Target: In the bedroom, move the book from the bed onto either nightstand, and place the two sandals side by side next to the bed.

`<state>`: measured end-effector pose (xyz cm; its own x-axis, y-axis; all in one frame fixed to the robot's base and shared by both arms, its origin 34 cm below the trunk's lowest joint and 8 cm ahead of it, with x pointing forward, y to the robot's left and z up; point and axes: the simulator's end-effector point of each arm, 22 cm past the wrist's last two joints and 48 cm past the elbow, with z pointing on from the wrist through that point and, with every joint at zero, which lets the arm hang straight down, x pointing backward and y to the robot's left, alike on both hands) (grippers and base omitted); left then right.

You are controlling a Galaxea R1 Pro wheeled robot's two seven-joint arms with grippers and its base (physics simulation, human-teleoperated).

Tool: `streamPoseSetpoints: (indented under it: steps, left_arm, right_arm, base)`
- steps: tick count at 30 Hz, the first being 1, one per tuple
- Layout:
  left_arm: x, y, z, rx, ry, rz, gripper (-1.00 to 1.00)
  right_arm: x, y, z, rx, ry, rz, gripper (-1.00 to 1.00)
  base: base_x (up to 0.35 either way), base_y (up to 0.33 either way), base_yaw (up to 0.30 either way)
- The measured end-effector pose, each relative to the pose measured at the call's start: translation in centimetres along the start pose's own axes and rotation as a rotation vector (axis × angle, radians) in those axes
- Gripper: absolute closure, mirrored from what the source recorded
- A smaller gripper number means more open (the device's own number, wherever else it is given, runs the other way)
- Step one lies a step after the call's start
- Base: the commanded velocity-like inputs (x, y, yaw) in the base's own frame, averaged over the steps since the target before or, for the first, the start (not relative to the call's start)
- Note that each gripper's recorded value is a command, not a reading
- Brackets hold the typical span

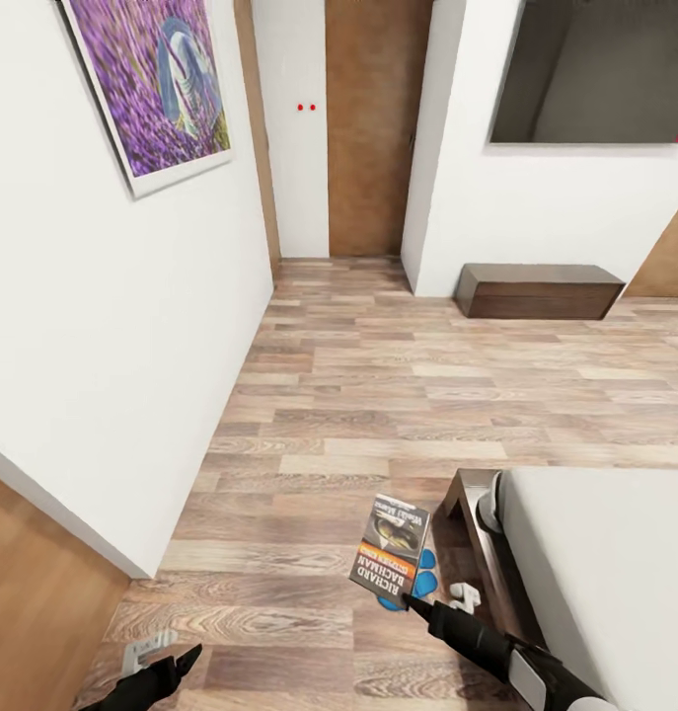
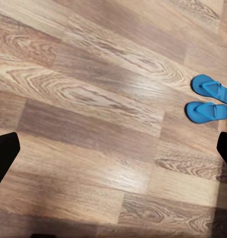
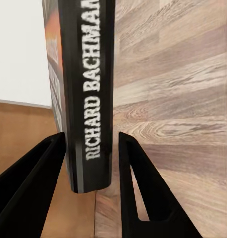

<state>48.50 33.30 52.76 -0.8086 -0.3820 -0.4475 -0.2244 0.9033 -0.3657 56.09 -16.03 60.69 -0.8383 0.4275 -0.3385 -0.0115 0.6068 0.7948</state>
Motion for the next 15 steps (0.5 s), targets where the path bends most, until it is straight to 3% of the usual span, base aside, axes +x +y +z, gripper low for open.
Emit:
streamPoseSetpoints:
  steps: [15]
  left_arm:
    - [-0.45, -0.33, -0.30, 0.006, -0.012, 0.002, -1.00]
  right_arm:
    - [-0.36, 0.65, -0.07, -0.006, -0.016, -0.022, 1.00]
  base:
    - [0.000, 0.000, -0.092]
